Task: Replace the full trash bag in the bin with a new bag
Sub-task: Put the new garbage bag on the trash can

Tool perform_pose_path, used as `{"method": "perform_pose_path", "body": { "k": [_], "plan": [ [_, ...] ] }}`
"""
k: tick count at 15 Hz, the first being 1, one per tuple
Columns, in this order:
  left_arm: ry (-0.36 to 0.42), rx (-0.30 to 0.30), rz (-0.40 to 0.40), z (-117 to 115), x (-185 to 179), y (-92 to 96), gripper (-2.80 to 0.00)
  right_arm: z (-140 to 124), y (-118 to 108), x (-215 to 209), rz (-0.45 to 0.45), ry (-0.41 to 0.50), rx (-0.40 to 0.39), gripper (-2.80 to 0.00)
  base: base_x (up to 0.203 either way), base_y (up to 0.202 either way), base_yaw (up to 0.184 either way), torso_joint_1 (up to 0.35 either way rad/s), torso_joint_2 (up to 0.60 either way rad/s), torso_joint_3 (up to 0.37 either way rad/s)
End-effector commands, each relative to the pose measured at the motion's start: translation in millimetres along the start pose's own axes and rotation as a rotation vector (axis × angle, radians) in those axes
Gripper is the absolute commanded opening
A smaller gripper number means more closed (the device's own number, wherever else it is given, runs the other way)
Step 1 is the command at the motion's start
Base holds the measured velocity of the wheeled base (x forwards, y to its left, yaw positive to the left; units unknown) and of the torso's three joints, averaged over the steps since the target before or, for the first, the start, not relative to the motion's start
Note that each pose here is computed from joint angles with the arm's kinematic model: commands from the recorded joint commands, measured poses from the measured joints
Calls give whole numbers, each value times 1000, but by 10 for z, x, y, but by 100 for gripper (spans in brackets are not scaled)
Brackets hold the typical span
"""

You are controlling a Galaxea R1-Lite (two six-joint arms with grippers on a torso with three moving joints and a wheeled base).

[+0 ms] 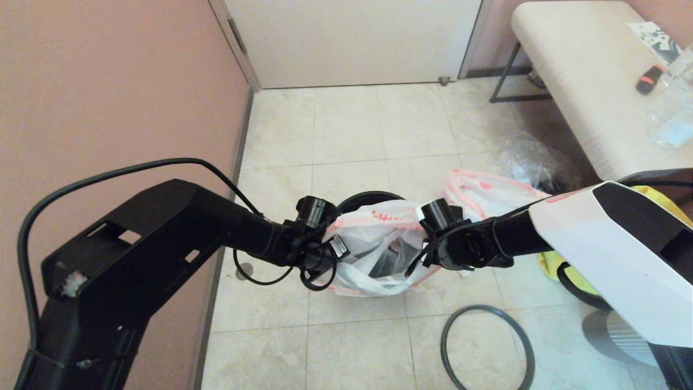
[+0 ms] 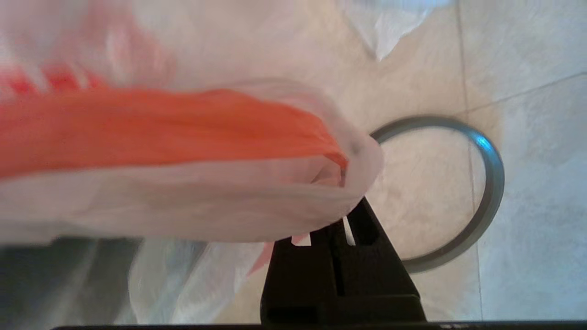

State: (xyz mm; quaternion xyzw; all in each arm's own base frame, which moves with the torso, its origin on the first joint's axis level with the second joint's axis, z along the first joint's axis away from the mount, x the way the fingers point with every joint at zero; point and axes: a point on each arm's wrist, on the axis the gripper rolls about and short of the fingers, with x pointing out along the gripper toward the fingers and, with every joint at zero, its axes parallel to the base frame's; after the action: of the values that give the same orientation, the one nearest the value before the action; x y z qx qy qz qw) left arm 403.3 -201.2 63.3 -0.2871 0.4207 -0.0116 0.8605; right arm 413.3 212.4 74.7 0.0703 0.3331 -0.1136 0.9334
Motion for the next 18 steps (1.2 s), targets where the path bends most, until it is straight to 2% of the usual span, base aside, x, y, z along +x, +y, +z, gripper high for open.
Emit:
{"method": "perform_pose_path", "body": {
  "k": [1,6,13,15,18],
  "plan": [
    [3,-3,2,-16,7,2,-280,165,-48,42,-6,-33,39,-280,0,0,0,0,0,0],
    [28,25,-1,-141,-10,-60,-280,523,-152,77,-13,-64,97,-280,0,0,0,0,0,0],
    [53,30,-26,-171,-58,-89,-280,365,-139,418,-36,0,80,-280,0,0,0,0,0,0],
    [51,29,-17,-182,7,-69,-280,475,-152,262,-23,-13,128,-280,0,0,0,0,0,0],
    [49,26,-13,-170,39,-50,-280,571,-248,-113,7,87,224,-280,0,0,0,0,0,0]
  ]
}}
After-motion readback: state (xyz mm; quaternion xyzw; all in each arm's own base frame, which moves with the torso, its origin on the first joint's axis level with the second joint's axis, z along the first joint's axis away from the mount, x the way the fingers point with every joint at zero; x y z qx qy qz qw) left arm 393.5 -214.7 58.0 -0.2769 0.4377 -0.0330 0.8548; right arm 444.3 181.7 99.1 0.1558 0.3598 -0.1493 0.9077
